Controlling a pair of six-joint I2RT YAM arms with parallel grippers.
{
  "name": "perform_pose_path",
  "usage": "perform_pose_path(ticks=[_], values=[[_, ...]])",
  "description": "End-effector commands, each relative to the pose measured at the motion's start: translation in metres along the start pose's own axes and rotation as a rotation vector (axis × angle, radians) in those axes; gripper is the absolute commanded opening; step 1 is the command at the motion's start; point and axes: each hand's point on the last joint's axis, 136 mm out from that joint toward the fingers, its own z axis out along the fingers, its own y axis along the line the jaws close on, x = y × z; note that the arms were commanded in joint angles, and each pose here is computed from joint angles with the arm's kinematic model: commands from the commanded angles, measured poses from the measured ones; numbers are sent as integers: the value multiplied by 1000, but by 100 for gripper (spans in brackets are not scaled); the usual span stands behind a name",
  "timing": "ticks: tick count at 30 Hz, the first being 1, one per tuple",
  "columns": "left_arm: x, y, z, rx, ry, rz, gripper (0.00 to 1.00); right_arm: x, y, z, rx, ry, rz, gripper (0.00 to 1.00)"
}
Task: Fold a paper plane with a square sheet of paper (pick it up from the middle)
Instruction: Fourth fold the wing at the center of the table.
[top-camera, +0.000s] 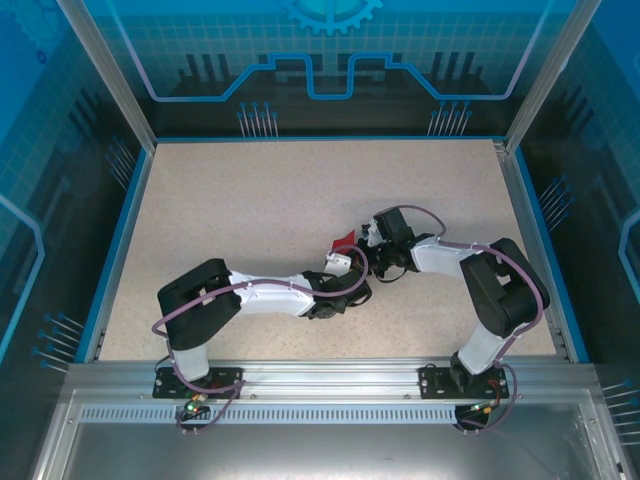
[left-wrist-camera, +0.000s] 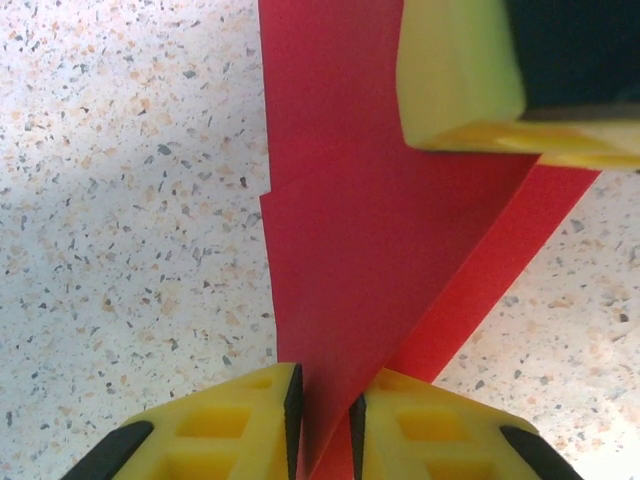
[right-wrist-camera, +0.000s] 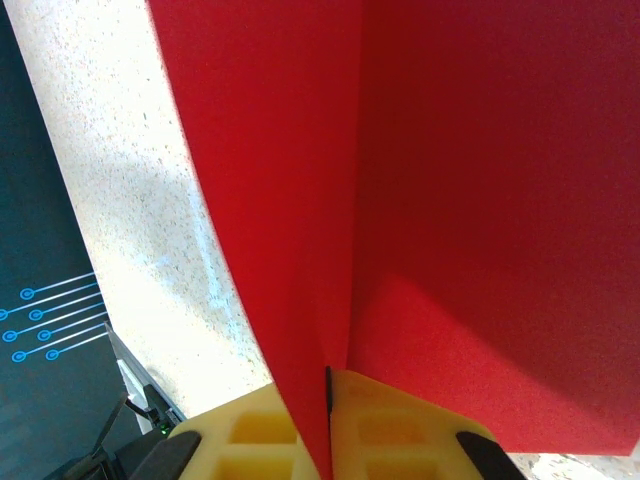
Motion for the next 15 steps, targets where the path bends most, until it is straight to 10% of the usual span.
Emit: perform_pose_path(ticks=[1, 15], values=[[-9, -1, -4, -23, -18, -5, 26, 4, 12, -1, -18, 15, -16, 7], [-7, 1, -6, -14, -16, -24, 20, 4, 12, 0, -18, 17, -17, 7]])
